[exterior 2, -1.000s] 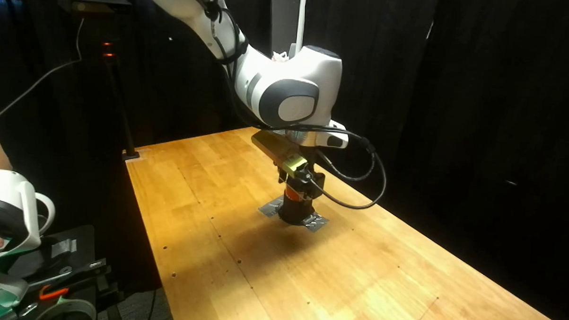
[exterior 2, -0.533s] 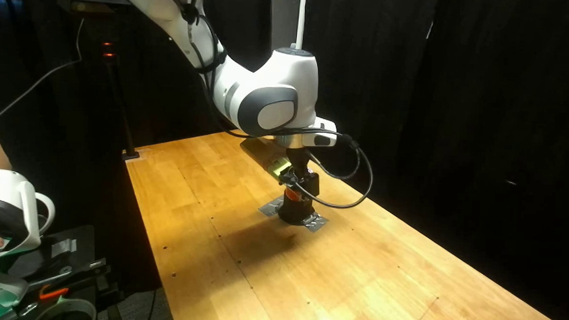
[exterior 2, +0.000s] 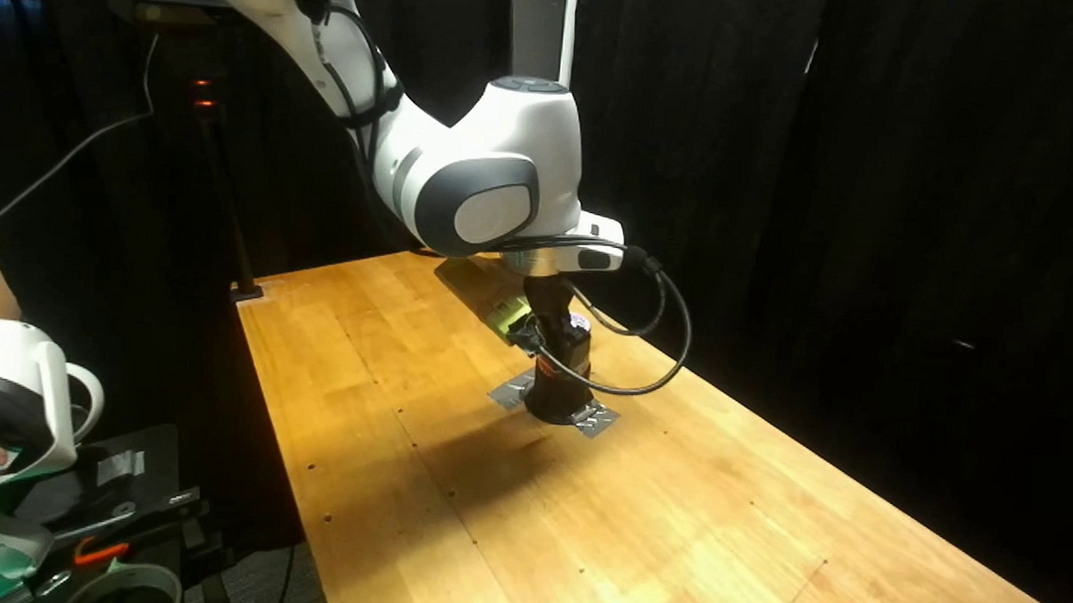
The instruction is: Put the rubber band on the jar.
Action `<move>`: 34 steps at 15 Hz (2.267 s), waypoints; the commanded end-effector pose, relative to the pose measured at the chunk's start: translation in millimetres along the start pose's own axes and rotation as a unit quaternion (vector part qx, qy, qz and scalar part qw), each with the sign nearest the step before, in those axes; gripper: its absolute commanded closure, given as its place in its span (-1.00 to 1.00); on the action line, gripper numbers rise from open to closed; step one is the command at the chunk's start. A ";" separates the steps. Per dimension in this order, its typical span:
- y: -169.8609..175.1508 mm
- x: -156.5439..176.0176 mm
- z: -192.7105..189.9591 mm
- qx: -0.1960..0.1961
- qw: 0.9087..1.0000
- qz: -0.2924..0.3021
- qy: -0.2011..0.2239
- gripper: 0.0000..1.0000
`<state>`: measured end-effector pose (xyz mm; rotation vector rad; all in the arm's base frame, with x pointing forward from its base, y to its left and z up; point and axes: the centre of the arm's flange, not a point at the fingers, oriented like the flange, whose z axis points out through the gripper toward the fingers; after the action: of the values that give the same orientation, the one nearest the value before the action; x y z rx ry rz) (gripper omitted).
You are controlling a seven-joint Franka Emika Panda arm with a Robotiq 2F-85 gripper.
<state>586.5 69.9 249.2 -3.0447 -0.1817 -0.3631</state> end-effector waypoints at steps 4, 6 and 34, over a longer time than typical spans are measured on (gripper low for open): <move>9.8 -37.9 -10.6 0.020 0.996 -0.015 0.089 0.82; 11.7 -45.8 -3.4 0.020 0.992 -0.013 0.124 0.90; 30.2 -170.3 -13.5 0.154 0.900 -0.028 0.407 0.81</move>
<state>432.7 20.2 217.8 -2.3916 -0.2403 -1.3648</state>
